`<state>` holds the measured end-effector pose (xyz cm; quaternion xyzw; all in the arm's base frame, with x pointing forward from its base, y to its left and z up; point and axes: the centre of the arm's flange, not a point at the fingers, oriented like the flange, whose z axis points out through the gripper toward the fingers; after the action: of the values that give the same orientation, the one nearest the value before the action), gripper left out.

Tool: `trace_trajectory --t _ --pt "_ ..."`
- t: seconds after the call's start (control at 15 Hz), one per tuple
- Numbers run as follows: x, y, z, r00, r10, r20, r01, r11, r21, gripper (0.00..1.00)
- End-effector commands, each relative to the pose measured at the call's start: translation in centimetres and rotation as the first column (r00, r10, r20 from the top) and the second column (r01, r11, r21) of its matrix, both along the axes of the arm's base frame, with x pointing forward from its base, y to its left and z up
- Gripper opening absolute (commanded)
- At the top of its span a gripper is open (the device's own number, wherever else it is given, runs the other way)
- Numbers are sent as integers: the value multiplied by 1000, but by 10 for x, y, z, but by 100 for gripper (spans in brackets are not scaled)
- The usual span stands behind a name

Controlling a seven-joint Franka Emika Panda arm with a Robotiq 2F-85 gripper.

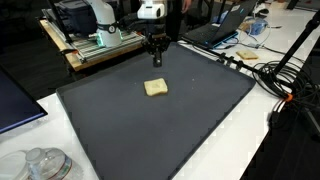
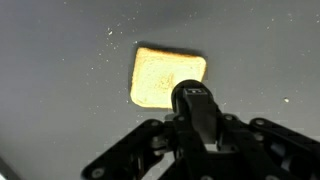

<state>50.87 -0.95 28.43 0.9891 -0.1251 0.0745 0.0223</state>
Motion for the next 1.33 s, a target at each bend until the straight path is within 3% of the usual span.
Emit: trace_trajectory --t 0.0,0.13,0.2,0.67,1.27 --pt "3 0 -4 1000 1 -5 -1 1000 0 22" --pt "7 0 -8 1000 1 -7 -1 1000 1 22" --pt "8 0 -7 1000 1 -5 -1 1000 1 5" --pt "19 -5 -34 997 57 -60 -53 997 61 5" --pt "40 -16 -65 993 26 -113 -20 999 47 5"
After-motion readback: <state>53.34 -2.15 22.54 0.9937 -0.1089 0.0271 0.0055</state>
